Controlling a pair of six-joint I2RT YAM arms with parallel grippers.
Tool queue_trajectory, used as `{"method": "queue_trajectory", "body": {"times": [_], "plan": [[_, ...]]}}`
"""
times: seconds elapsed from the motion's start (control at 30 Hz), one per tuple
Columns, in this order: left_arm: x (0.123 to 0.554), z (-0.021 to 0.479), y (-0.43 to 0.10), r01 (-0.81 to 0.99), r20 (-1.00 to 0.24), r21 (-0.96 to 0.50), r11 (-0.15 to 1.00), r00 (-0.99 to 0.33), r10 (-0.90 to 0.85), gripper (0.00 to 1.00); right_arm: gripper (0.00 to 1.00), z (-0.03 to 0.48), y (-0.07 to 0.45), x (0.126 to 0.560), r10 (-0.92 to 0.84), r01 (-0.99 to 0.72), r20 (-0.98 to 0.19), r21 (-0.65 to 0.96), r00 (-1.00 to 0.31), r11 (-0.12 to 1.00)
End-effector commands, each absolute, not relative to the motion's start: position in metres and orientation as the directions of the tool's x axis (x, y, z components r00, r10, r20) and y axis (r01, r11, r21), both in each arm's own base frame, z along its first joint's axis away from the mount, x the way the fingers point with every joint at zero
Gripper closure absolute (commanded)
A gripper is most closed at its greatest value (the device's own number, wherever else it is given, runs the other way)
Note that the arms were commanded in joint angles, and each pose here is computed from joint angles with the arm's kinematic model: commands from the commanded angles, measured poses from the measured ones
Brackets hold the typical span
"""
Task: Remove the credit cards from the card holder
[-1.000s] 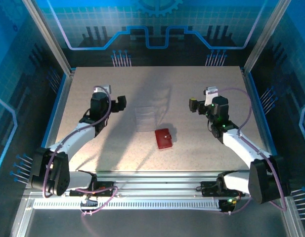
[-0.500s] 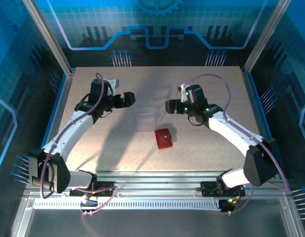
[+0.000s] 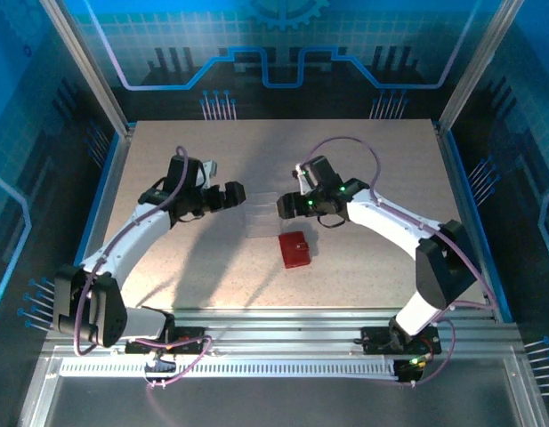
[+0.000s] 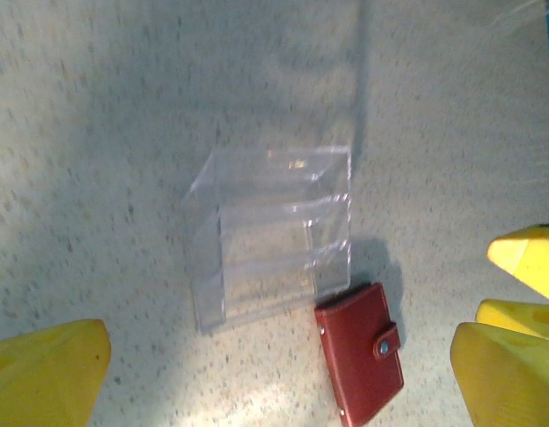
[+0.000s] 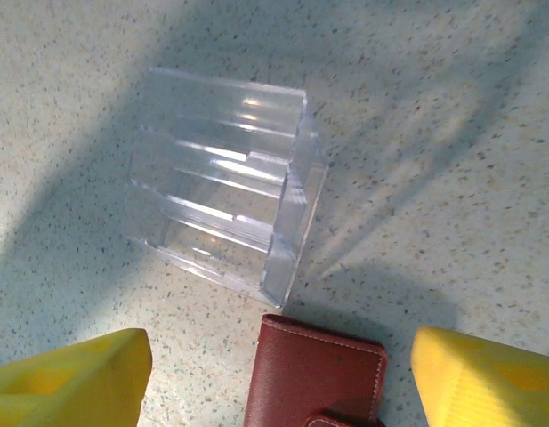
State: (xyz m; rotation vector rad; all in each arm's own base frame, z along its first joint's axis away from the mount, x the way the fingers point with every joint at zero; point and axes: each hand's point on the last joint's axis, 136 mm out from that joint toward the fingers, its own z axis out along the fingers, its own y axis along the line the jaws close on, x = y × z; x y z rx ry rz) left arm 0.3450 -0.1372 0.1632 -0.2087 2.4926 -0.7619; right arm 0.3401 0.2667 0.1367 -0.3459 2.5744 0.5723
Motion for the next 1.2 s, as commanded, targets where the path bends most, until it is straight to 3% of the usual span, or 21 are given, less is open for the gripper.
{"method": "queue_trajectory", "body": {"times": [0.0,0.37,1.17], "plan": [[0.342,0.150,-0.155,-0.024,-0.346,-0.653,0.757,-0.880,-0.326,0.01,0.23,0.124,0.282,0.328,-0.181,-0.350,-0.428,0.359,-0.886,0.865],[0.369,0.099,-0.191,-0.087,-0.176,-0.790,0.607,-0.916,-0.360,0.02,0.23,0.089,0.330,0.342,-0.073,-0.261,-0.298,0.660,-0.952,0.705],[0.414,0.082,-0.241,-0.082,-0.109,-0.837,0.541,-0.944,-0.312,0.04,0.23,0.068,0.314,0.378,0.018,-0.177,-0.248,0.740,-0.969,0.649]]}}
